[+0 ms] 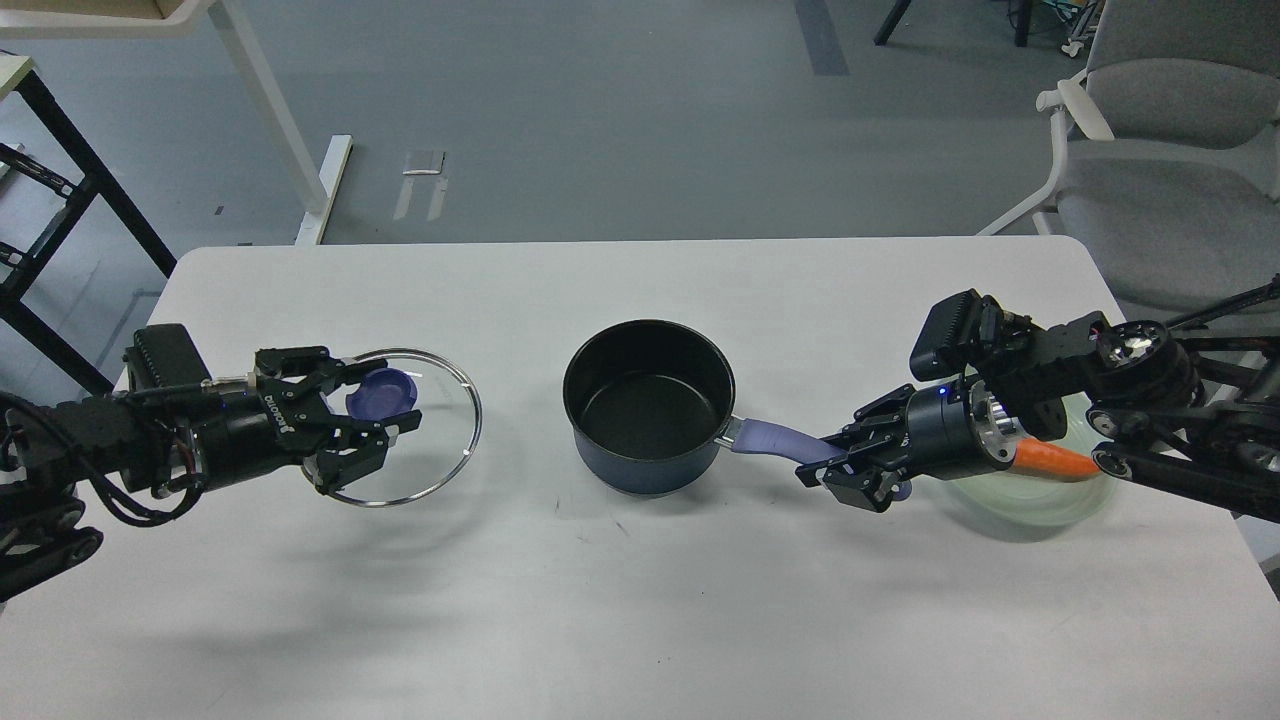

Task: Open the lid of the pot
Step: 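Lift the glass lid off the pot and carry it toward the left gripper's side, then lower the glass lid onto the table beside the pot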

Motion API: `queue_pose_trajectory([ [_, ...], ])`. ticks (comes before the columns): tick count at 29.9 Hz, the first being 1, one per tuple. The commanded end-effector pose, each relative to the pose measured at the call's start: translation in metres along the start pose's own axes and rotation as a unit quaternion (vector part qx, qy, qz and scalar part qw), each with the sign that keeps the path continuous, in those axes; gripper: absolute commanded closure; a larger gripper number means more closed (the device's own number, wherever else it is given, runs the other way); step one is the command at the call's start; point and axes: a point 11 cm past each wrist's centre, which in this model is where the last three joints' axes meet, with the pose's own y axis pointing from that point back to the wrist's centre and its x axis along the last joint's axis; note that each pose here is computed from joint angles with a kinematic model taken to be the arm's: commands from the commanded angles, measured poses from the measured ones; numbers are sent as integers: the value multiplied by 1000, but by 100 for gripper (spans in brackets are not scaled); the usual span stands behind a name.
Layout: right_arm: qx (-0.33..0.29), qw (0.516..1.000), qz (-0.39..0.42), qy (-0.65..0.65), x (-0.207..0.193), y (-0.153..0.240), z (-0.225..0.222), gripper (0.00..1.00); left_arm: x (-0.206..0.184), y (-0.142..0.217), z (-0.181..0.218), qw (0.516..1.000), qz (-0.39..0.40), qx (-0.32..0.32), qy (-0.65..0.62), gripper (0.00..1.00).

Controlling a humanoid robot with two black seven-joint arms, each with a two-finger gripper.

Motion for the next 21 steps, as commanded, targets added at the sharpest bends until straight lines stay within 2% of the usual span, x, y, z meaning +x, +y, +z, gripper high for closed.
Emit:
queue_pose_trajectory([
  [1, 0, 1000, 0, 0, 0, 0, 0, 65, -20, 8, 0, 1000, -12, 10, 10, 52],
  [11, 0, 1000, 0, 0, 0, 0, 0, 65, -58, 30, -15, 998, -44, 52, 16, 51],
  [21, -2, 1000, 0, -1, -1, 2, 1, 65, -71, 36, -14, 996, -55, 59, 24, 46],
])
